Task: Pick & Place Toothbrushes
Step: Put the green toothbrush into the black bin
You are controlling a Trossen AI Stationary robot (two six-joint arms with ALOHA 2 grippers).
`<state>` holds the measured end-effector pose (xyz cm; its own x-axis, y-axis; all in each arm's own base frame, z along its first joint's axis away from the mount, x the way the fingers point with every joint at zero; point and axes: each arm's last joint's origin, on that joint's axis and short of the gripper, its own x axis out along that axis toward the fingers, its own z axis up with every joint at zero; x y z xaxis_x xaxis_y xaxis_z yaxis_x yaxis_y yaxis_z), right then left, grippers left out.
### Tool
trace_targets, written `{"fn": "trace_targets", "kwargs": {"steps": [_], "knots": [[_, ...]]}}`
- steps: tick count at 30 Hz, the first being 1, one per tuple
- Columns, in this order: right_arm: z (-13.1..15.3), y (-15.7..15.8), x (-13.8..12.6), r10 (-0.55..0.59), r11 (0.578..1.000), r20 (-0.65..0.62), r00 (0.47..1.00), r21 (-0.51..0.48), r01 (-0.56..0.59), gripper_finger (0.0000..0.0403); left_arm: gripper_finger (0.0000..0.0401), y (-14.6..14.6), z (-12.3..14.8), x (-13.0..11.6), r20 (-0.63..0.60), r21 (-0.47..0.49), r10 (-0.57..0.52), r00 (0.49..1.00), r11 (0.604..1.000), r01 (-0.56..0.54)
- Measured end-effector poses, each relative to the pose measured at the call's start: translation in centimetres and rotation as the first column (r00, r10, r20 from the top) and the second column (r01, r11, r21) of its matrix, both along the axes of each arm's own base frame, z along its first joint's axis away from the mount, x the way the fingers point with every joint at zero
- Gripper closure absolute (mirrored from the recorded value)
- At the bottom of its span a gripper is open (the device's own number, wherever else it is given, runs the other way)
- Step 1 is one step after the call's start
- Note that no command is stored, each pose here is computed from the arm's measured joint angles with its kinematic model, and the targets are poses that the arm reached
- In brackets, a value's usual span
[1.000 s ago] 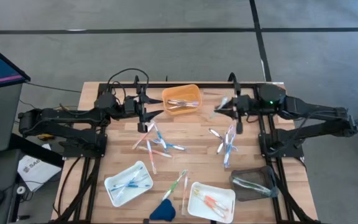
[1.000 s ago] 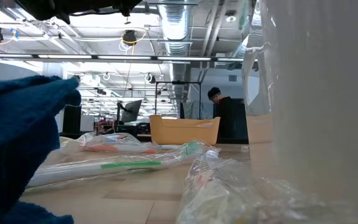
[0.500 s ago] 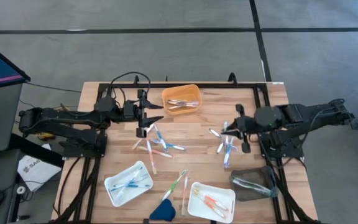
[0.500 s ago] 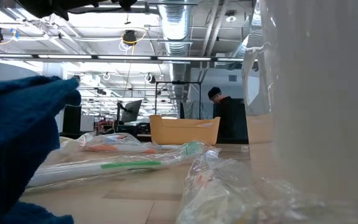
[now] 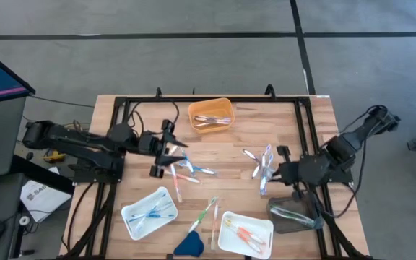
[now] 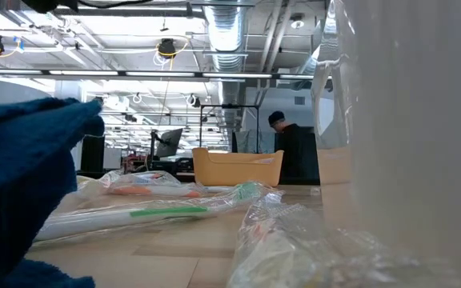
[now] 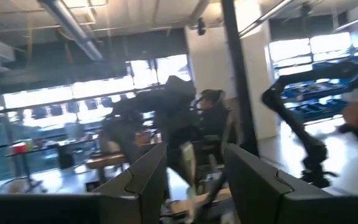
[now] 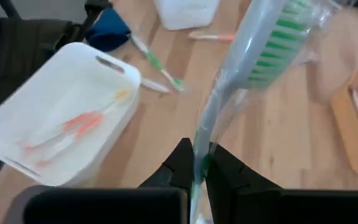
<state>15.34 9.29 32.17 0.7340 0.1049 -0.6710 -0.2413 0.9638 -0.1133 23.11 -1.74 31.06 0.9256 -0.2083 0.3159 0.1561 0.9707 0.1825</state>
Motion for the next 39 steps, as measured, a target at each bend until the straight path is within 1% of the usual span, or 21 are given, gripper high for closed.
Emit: {"fn": "trace_targets", "kwargs": {"steps": [2, 5, 8, 11, 13, 15, 17, 18, 20, 22, 24, 26, 33, 35, 37, 39], "knots": [[-0.1, 1.2, -0.2, -0.005, 1.0, -0.034, 0.999, -0.01, 0.004, 0.0387, 0.0247, -0.8, 0.0, -0.1, -0.002, -0.014, -0.041, 0.999, 0.999, 0.041], [-0.1, 3.2, -0.6, 0.002, 0.999, -0.083, 0.997, -0.053, -0.006, 0.0387, 0.0247, -2.1, -0.1, -0.2, -0.006, -0.038, -0.106, 0.994, 0.994, 0.105], [0.0, 5.2, -0.8, -0.02, 0.996, -0.135, 0.991, -0.092, 0.007, 0.0387, 0.0247, -3.7, -0.3, -0.2, -0.007, -0.045, -0.174, 0.985, 0.984, 0.173], [0.1, 7.1, -1.1, -0.06, 0.989, -0.195, 0.979, -0.144, 0.032, 0.0387, 0.0247, -5.6, -0.9, 0.0, -0.02, -0.045, -0.246, 0.969, 0.969, 0.245], [-0.1, 8.1, -1.3, -0.122, 0.979, -0.23, 0.965, -0.186, 0.079, 0.0387, 0.0247, -6.8, -1.3, 0.2, -0.021, -0.045, -0.289, 0.957, 0.957, 0.288], [-0.5, 8.6, -1.5, -0.213, 0.962, -0.275, 0.938, -0.226, 0.153, 0.0387, 0.0247, -8.0, -1.9, 0.5, -0.023, -0.05, -0.316, 0.948, 0.948, 0.315], [-1.0, 8.8, -1.8, -0.298, 0.942, -0.328, 0.896, -0.254, 0.22, 0.0387, 0.0247, -9.0, -2.4, 0.7, -0.007, -0.061, -0.323, 0.946, 0.945, 0.322], [-1.4, 9.0, -2.0, -0.326, 0.934, -0.365, 0.872, -0.268, 0.237, 0.0387, 0.0247, -9.5, -2.5, 0.8, 0.001, -0.067, -0.324, 0.946, 0.944, 0.323], [-2.1, 9.8, -2.4, -0.346, 0.932, -0.431, 0.833, -0.26, 0.252, 0.0387, 0.0247, -10.4, -2.7, 1.0, 0.0, -0.071, -0.337, 0.941, 0.939, 0.336], [-2.6, 10.8, -2.8, -0.33, 0.939, -0.461, 0.824, -0.247, 0.238, 0.0387, 0.0247, -10.9, -2.5, 1.4, 0.008, -0.065, -0.342, 0.94, 0.938, 0.341], [-3.1, 11.8, -3.2, -0.294, 0.951, -0.467, 0.834, -0.234, 0.205, 0.0387, 0.0247, -11.0, -2.2, 1.6, 0.019, -0.053, -0.339, 0.94, 0.939, 0.34], [-3.5, 12.6, -3.6, -0.265, 0.956, -0.468, 0.843, -0.241, 0.167, 0.0387, 0.0247, -11.1, -2.0, 1.8, 0.028, -0.041, -0.332, 0.943, 0.942, 0.333], [-5.2, 14.0, -3.7, -0.271, 0.942, -0.478, 0.836, -0.309, 0.129, 0.0375, 0.0247, -10.8, -2.1, 2.0, 0.022, -0.04, -0.318, 0.948, 0.947, 0.319], [-5.7, 14.3, -3.5, -0.252, 0.936, -0.492, 0.833, -0.342, 0.081, 0.0377, 0.0247, -10.8, -2.1, 2.0, 0.022, -0.04, -0.318, 0.948, 0.947, 0.319], [-6.2, 14.6, -3.4, -0.216, 0.926, -0.507, 0.834, -0.376, 0.011, 0.0383, 0.0247, -10.8, -2.1, 2.0, 0.021, -0.04, -0.318, 0.948, 0.947, 0.319], [-6.8, 15.0, -3.3, -0.175, 0.911, -0.539, 0.824, -0.405, -0.072, 0.0386, 0.0247, -10.8, -2.1, 2.0, 0.02, -0.039, -0.318, 0.948, 0.947, 0.319]]}}
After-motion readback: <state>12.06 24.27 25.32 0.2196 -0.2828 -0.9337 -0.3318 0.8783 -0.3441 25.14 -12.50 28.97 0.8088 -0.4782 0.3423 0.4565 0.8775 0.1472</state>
